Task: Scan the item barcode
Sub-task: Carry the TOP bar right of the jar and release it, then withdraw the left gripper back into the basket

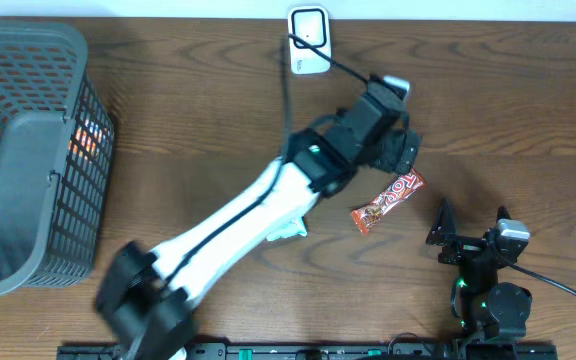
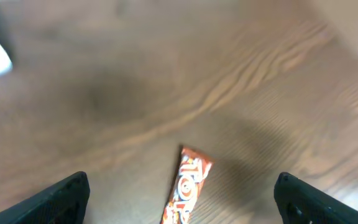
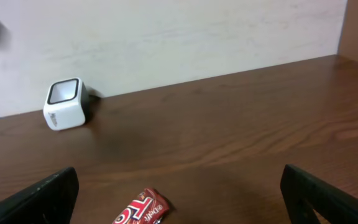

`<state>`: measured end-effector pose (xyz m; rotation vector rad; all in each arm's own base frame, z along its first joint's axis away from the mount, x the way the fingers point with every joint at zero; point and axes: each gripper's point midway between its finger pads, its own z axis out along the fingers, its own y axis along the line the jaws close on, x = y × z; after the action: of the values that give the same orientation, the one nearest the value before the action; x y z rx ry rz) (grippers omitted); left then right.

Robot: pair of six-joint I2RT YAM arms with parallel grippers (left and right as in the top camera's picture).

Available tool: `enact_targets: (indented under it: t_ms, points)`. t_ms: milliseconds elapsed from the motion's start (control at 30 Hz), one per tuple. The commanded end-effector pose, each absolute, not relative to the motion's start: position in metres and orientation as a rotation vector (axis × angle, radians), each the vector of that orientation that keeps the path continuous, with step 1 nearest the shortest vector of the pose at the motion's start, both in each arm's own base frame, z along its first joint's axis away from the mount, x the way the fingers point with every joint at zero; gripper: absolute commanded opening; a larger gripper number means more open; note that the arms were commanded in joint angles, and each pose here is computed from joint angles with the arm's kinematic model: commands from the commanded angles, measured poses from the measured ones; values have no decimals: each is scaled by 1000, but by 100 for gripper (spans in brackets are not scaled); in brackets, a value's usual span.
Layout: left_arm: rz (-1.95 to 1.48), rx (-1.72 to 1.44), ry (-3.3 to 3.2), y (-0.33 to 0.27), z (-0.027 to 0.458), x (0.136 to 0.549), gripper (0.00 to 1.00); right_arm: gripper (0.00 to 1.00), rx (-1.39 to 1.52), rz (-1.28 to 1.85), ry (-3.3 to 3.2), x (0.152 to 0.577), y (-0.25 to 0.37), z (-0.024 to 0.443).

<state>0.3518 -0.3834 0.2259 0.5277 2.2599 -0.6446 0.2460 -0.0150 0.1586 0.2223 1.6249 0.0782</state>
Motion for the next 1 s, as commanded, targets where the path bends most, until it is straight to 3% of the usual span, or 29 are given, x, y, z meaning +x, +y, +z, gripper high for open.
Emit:
enact_targets:
  t_ms: [0,300,500,733,967]
  points:
    - [-557,531,2069,-345,305,358,98,99,203,75,1627,246,-13,158]
    - [-154,110,1812,-140,441,354,98,99,203,75,1627,246,-13,158]
    - [102,-237,1712,3,479,311,98,99,203,75,1627,246,-13,158]
    - [399,-692,1729,137,451,268,98,99,203,75,1627,246,-13,158]
    - [253,-918,1886,194,379,301,98,99,203,75,1627,246,-13,158]
